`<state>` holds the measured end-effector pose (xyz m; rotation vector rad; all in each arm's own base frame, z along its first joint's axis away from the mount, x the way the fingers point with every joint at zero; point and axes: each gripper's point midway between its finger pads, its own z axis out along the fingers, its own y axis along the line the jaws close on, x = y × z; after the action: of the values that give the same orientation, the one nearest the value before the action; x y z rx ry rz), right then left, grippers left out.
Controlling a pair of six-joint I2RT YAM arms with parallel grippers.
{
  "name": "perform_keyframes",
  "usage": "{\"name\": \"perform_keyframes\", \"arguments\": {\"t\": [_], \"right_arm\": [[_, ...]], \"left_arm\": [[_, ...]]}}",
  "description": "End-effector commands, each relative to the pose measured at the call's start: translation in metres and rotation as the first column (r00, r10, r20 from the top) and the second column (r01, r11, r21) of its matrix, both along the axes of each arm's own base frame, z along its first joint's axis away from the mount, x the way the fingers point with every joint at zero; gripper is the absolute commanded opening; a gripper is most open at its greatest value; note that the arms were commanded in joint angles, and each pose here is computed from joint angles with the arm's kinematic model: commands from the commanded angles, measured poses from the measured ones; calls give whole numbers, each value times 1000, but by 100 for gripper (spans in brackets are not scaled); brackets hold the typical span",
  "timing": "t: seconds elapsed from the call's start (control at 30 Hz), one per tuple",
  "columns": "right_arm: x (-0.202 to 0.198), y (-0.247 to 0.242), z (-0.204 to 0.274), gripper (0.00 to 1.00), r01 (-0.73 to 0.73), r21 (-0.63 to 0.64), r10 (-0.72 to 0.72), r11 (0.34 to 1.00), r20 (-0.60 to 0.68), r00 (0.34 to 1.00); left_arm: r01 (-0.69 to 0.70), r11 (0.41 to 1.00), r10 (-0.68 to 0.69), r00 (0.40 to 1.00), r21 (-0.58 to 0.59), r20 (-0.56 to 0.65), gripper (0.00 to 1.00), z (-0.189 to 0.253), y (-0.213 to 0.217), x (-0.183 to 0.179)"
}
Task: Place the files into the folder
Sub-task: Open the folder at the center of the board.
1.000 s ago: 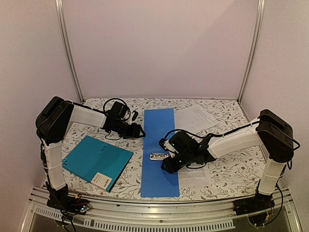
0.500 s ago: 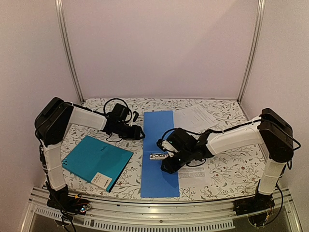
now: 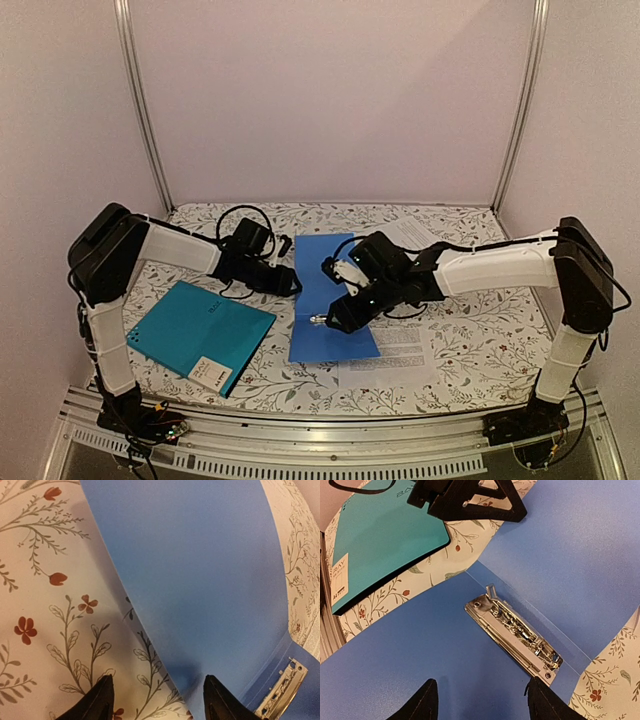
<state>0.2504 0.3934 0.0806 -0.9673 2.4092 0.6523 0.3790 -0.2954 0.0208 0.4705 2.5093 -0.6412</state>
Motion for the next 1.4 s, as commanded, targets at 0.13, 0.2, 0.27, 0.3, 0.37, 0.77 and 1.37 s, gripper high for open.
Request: {"name": "perform_keyframes", "arguments": {"t": [0.13, 0.2, 0.27, 0.3, 0.37, 0.77, 1.37], "right_arm": [[6, 1, 13, 59, -41, 10, 41, 999, 18, 999], [-2, 1, 8, 56, -62, 19, 63, 998, -13, 998], [-11, -2, 2, 54, -71, 29, 72, 997, -48, 996], [-13, -4, 0, 54, -69, 33, 71, 997, -56, 996], [-21, -7, -5, 52, -75, 42, 78, 996, -84, 993], [-32, -17, -28, 49, -50, 25, 53, 998, -140, 989], [-39, -32, -71, 45, -72, -54, 63, 996, -159, 985]], "left_arm": [[39, 999, -38, 996, -21, 77, 61, 27, -9, -1], [35, 999, -33, 996, -23, 86, 61, 31, -9, 0], [31, 999, -27, 995, -33, 94, 61, 38, -9, 0], [31, 999, -27, 995, -44, 95, 61, 42, -9, -1], [34, 997, -26, 995, -74, 98, 61, 53, -11, -4], [120, 964, -128, 992, -237, -20, 61, 80, -54, -40], [-33, 994, 35, 999, -108, 17, 62, 59, -41, -20]]}}
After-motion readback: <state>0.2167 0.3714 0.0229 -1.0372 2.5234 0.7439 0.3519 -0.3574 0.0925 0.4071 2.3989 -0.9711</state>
